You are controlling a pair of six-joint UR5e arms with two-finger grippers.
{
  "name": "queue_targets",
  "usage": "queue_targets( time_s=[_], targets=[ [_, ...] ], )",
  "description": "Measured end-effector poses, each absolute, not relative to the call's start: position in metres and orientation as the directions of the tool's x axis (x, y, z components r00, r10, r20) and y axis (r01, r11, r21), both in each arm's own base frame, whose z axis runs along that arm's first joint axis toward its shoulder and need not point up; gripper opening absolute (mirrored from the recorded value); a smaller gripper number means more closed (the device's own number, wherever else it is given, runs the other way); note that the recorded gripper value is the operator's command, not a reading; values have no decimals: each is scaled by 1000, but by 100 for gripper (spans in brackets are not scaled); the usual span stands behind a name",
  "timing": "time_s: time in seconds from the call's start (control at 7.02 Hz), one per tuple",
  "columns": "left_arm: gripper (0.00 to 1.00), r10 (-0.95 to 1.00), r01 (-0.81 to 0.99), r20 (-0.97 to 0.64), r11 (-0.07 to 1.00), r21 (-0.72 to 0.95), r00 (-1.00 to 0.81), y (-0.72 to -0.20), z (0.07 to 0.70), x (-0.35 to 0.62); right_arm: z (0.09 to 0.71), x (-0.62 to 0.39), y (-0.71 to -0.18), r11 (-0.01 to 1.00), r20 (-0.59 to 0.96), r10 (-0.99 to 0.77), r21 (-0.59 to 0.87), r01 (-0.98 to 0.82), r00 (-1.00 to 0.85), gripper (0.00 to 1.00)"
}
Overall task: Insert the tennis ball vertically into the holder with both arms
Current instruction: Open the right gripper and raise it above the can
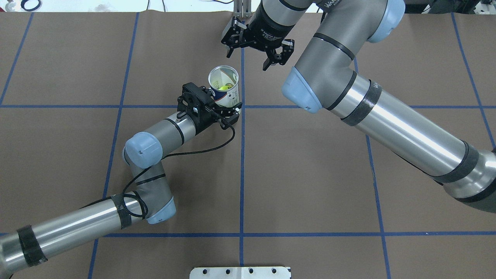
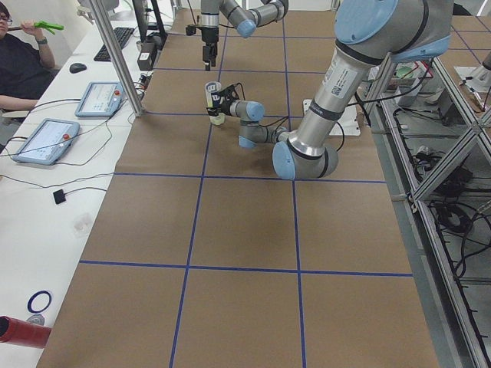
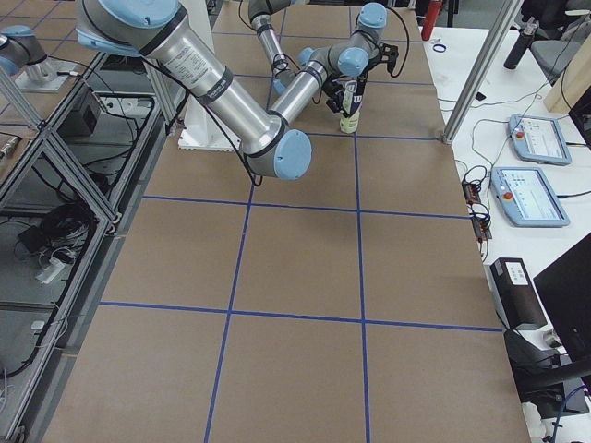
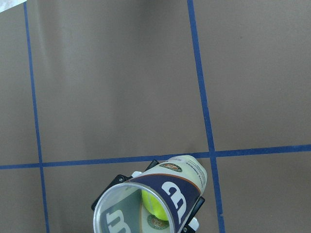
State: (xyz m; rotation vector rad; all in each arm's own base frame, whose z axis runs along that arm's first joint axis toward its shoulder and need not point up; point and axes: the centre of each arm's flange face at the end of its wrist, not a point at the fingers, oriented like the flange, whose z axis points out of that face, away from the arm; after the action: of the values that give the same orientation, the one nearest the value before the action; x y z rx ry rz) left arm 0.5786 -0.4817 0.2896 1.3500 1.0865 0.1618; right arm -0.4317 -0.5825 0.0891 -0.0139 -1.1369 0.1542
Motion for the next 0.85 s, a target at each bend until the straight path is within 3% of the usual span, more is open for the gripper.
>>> queue_targets(
  time_s=[0.85],
  targets=[
    [99,664,467,-522,281,838,535,-481,293,573,87,-427,-582,989,905,126,-85,-117,406,99]
  ],
)
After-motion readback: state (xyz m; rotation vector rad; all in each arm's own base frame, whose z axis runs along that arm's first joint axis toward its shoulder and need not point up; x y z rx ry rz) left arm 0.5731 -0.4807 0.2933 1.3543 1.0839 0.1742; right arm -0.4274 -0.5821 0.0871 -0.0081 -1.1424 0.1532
